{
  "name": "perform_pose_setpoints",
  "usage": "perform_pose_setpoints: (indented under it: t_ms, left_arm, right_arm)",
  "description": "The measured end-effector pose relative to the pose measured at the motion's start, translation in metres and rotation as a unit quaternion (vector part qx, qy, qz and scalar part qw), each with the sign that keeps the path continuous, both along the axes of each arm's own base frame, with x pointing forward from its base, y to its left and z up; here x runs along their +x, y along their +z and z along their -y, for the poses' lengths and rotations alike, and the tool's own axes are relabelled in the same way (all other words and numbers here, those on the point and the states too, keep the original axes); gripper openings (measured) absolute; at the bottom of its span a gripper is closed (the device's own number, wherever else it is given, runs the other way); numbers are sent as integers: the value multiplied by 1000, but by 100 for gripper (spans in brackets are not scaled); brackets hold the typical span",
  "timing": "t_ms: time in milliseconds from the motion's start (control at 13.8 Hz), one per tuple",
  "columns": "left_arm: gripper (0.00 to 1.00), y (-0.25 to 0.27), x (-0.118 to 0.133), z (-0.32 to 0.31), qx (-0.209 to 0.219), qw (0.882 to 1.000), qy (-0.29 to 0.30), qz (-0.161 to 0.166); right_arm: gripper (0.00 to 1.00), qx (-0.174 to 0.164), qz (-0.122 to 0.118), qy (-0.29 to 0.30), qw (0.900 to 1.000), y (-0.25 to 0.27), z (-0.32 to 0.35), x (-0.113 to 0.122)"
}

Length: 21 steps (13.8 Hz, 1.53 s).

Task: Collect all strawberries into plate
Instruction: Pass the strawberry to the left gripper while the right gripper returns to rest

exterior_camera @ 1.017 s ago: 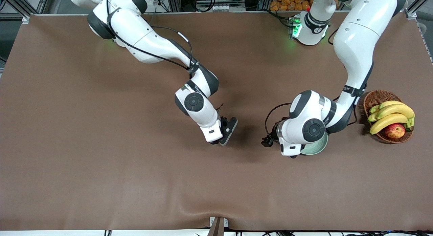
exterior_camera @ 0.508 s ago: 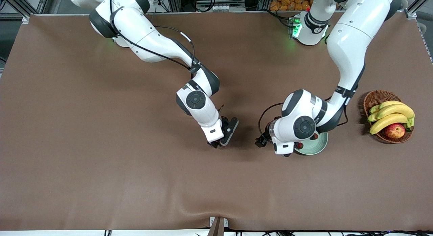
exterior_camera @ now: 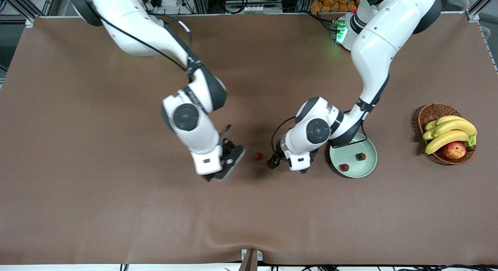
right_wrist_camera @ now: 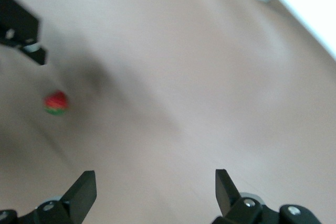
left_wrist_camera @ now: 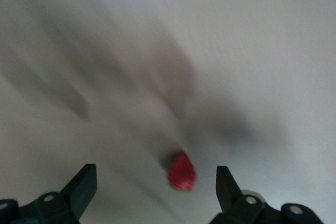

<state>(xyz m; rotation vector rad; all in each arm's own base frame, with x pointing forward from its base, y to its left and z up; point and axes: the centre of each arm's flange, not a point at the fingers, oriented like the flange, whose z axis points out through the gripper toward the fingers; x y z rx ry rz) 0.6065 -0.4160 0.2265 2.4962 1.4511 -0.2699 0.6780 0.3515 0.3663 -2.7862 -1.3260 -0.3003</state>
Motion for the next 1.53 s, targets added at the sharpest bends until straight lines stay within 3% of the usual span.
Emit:
perform_pose_setpoints:
  t_ms: [145,436,508,654,799,944,1017,1089,1235,1525]
  left_arm:
    - [100,-12,-2,21,2,1000,19,16]
    - [95,-44,-18,51,34,999,12,40]
    - [89,-48,-20,52,37,998,10,41]
    - [69,-53,-20,51,39,998,10,39]
    - [63,-52,-20,52,39,998,9,39]
    - [39,-51,-20,52,38,998,9,40]
    - [33,-49,-18,52,36,998,10,43]
    - [33,-46,-14,51,33,998,12,49]
    - [33,-31,1,41,32,998,8,61]
    - [33,24,31,-23,84,992,-86,27]
  right_arm:
    - [100,-7,3,-41,999,45,69,12]
    - [100,-48,-9,-127,991,130,196,-3]
    - [100,-49,-10,-149,988,147,226,-6]
    - [100,-51,-20,-193,980,173,287,-15]
    - [100,-53,-35,-232,971,196,337,-31]
    - [100,-46,-54,-264,962,219,378,-53]
    - [100,-40,-61,-278,958,232,391,-65]
    - [100,-35,-67,-293,953,245,397,-77]
    - [100,-27,-77,-333,939,268,400,-100]
    - [100,-13,-118,-442,889,283,389,-127]
